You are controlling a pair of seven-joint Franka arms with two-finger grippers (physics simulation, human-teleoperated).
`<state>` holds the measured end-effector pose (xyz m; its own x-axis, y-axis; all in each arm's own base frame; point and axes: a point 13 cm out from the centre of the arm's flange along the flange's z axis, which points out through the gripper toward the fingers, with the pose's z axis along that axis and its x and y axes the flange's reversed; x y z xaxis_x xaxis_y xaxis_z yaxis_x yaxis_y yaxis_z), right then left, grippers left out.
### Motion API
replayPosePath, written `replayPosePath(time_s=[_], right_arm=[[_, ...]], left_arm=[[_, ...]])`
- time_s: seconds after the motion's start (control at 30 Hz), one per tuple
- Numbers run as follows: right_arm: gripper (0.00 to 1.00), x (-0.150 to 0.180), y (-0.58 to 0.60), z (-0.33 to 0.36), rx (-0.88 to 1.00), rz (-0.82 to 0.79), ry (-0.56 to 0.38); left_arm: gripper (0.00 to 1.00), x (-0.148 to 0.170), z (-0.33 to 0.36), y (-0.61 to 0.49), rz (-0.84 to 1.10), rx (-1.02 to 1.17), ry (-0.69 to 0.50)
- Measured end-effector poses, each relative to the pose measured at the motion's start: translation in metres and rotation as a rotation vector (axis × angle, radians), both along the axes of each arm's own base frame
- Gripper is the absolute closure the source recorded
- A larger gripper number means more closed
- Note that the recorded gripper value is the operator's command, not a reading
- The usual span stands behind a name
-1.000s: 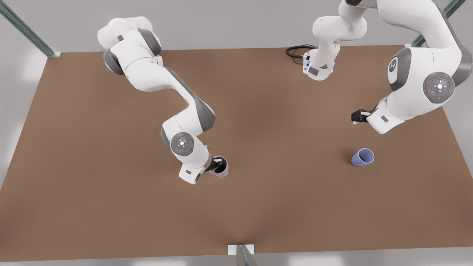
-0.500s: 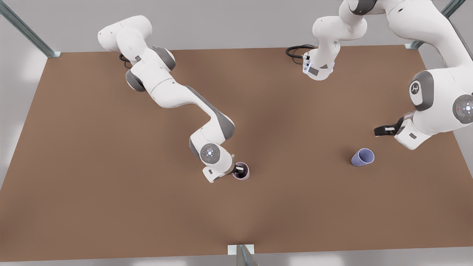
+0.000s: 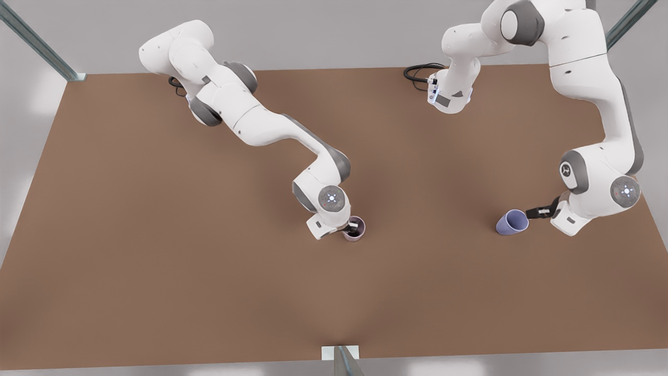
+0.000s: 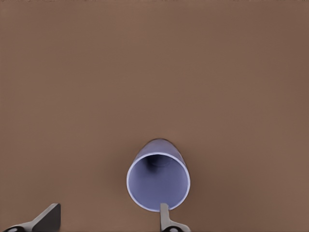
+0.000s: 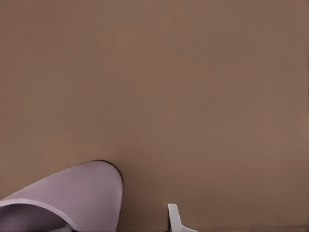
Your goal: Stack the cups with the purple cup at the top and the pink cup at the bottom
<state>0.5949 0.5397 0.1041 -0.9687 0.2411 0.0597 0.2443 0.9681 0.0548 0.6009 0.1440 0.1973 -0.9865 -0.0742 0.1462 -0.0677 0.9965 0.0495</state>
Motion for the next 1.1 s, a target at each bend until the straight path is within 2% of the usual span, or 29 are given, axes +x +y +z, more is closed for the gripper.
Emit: replayPosePath(time_s=[0.23,0.3,0.37,0.43,0.47,0.5,0.6,0.63,0.67,0.7,0.77,0.8,0.87,0.97,1.1], right_arm=[[0.0,-0.002,0.005,0.009,0.01,-0.046,0.002],[0.0,0.004,0.007,0.049,0.046,-0.064,-0.006],[0.0,0.03,-0.018,0.119,0.097,-0.111,-0.025],[0.0,0.072,-0.102,0.201,0.097,-0.193,-0.059],[0.0,0.081,-0.162,0.239,0.068,-0.237,-0.068],[0.0,0.079,-0.229,0.271,0.025,-0.283,-0.07],[0.0,0.044,-0.374,0.327,-0.052,-0.375,-0.044],[0.0,0.037,-0.408,0.338,-0.059,-0.395,-0.035],[0.0,0.03,-0.443,0.349,-0.067,-0.413,-0.026],[0.0,0.015,-0.48,0.356,-0.08,-0.437,-0.008],[0.0,-0.019,-0.548,0.36,-0.101,-0.482,0.036],[0.0,-0.029,-0.57,0.358,-0.112,-0.483,0.053],[0.0,-0.036,-0.592,0.352,-0.12,-0.438,0.076],[0.0,-0.034,-0.586,0.338,-0.124,-0.27,0.096],[0.0,-0.021,-0.565,0.33,-0.119,-0.001,0.074]], left_arm=[[0.0,-0.003,-0.04,0.001,-0.025,0.002,-0.011],[0.0,-0.008,-0.047,0.001,-0.029,0.001,-0.006],[0.0,-0.013,-0.055,0.001,-0.032,-0.002,0.001],[0.0,-0.016,-0.062,0.0,-0.036,-0.003,0.008],[0.0,-0.017,-0.066,0.0,-0.039,-0.003,0.01],[0.0,-0.017,-0.07,0.0,-0.041,-0.003,0.012],[0.0,-0.018,-0.083,0.001,-0.045,-0.004,0.017],[0.21,-0.017,-0.086,0.0,-0.041,-0.008,0.015],[0.55,-0.017,-0.087,-0.001,-0.038,-0.012,0.012],[0.63,-0.017,-0.088,-0.001,-0.035,-0.014,0.011],[0.69,-0.016,-0.089,-0.002,-0.028,-0.018,0.009],[0.74,-0.018,-0.09,-0.003,-0.021,-0.02,0.011],[0.76,-0.02,-0.093,-0.008,-0.012,-0.028,0.015],[0.79,-0.02,-0.095,-0.013,-0.004,-0.043,0.013],[0.79,-0.017,-0.094,-0.018,-0.005,-0.051,0.006]])
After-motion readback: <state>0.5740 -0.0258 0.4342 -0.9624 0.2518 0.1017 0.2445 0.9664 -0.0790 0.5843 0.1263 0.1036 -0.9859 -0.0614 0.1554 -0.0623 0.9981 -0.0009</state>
